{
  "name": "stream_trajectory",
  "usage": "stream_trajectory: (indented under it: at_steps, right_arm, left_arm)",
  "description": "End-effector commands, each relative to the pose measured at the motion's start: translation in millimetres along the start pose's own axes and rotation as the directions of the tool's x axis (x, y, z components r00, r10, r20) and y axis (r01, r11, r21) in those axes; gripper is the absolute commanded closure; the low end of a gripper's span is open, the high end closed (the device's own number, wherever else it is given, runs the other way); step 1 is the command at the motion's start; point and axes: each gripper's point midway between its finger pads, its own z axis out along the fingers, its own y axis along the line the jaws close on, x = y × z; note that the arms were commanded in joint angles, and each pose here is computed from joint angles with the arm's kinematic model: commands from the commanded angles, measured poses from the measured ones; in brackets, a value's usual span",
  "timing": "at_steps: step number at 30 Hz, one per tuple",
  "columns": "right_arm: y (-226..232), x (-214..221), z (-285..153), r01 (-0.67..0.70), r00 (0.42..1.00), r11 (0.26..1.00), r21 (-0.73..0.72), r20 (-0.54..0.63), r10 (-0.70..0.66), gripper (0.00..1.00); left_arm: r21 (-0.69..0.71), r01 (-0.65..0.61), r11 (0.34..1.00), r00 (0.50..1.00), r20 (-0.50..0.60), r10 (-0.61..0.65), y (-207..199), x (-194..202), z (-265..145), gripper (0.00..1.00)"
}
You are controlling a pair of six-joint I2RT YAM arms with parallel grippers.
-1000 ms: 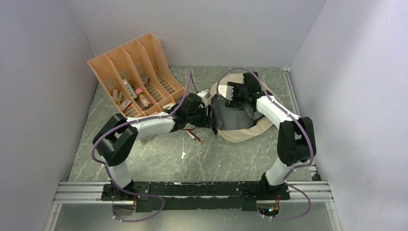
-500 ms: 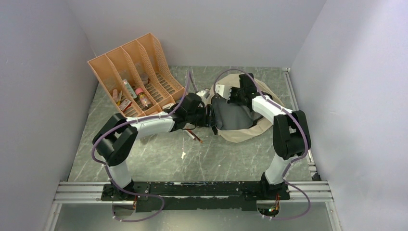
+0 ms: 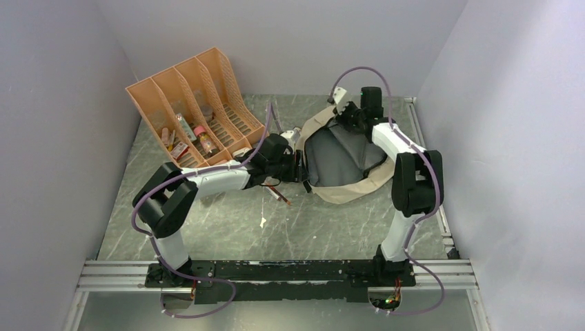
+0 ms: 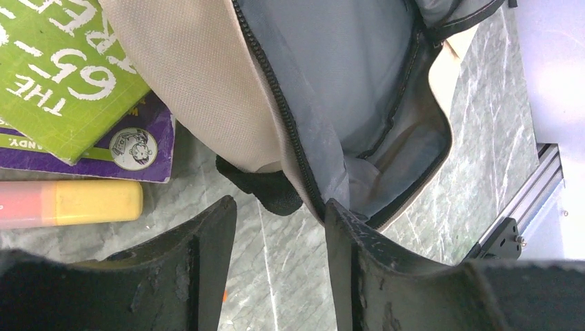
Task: Pack the student bag
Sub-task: Adjust the student bag at the center of the board.
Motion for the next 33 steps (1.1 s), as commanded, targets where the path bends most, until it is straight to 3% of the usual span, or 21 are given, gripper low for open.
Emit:
stream_trajectory:
  at_steps: [1,5,10,16,21,27,33]
  right_arm:
    - [-21,-13,-5,-0.234,0.96,0.972,-0.019,0.156,0.234,1.0]
    - [-39,0,-2,-0.397,0.899,0.917,-0.022,0.192,0.394,1.0]
    - [-63,49,14,-0.556,0.831,0.822,0.123,0.129,0.542,0.96]
    - [-62,86,24,-0.613,0.783,0.757,0.225,0.041,0.621,0.73]
    - [-81,57,-4,-0.599,0.798,0.753,0.274,0.128,0.588,0.54]
    - [-115,10,-65,-0.594,0.802,0.697,0.401,0.241,0.546,0.5]
    - [-113,-24,-119,-0.746,0.665,0.528,0.406,0.411,0.623,0.51]
  left_arm:
    - [0.015,-0.002,1.0,1.0,0.015,0.002,-3,-6,-4,0.47]
    - [0.019,0.0,1.0,1.0,0.011,0.0,-3,-6,-3,0.51]
    - [0.019,-0.004,1.0,1.0,0.008,0.004,-3,-5,-4,0.53]
    - [0.021,-0.008,1.0,1.0,0.008,0.008,-4,-7,-5,0.54]
    - [0.024,-0.014,1.0,1.0,0.015,0.014,-8,-14,-7,0.48]
    - [0.023,-0.031,0.999,0.997,0.075,0.029,-18,-38,-21,0.41]
    - [-0.013,-0.017,1.0,0.986,0.166,0.019,-13,-69,-51,0.36]
